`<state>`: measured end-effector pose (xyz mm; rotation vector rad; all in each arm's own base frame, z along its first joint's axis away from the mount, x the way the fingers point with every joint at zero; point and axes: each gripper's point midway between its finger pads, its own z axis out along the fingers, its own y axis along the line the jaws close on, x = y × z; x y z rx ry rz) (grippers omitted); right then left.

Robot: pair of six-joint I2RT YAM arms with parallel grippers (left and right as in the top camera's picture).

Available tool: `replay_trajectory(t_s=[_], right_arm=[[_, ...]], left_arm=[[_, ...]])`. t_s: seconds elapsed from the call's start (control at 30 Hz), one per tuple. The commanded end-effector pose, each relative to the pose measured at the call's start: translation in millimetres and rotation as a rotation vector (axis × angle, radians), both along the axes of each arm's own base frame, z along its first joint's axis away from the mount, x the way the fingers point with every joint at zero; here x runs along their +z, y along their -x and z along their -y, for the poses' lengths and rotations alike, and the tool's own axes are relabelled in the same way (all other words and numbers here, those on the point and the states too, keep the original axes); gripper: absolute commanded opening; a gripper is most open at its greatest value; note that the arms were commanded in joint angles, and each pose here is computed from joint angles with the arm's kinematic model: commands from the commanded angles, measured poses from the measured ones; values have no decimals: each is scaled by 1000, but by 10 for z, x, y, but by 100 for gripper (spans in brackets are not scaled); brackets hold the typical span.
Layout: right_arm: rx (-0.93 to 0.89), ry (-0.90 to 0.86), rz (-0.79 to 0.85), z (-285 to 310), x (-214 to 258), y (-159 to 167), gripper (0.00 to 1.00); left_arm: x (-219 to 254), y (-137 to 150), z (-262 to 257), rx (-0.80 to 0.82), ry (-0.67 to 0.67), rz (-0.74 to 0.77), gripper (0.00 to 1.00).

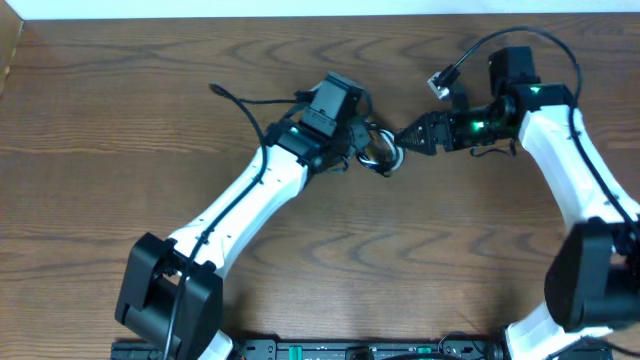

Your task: Untangle cables

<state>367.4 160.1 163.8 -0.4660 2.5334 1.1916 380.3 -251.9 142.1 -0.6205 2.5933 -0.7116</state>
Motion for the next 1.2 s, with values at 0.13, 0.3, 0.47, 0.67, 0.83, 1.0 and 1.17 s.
replay_trajectory(t_s=[0.13,0.3,0.47,0.67,0.83,1.0,1.17], right_arm=[[-82,53,-14,-11,119,-31,85],[-37,112,35,-233,70,-14,85],[-101,158,8,-352,23,-49,79],[-61,213,61,-437,-21,-29,62],[134,253,206,-556,-43,86,52],[350,287,336,-691,-121,260,52],[403,346,380,-705,-213,255,50]], left_arm=[[-3,-143,-235,363,185,-150,7],[5,-103,-168,400,248,-207,8],[8,-89,-148,391,256,-216,7],[-23,-75,-196,393,228,-214,7],[-26,-69,-198,375,217,-208,8],[-26,-66,-193,336,198,-193,8],[-20,-43,-158,297,199,-194,8]])
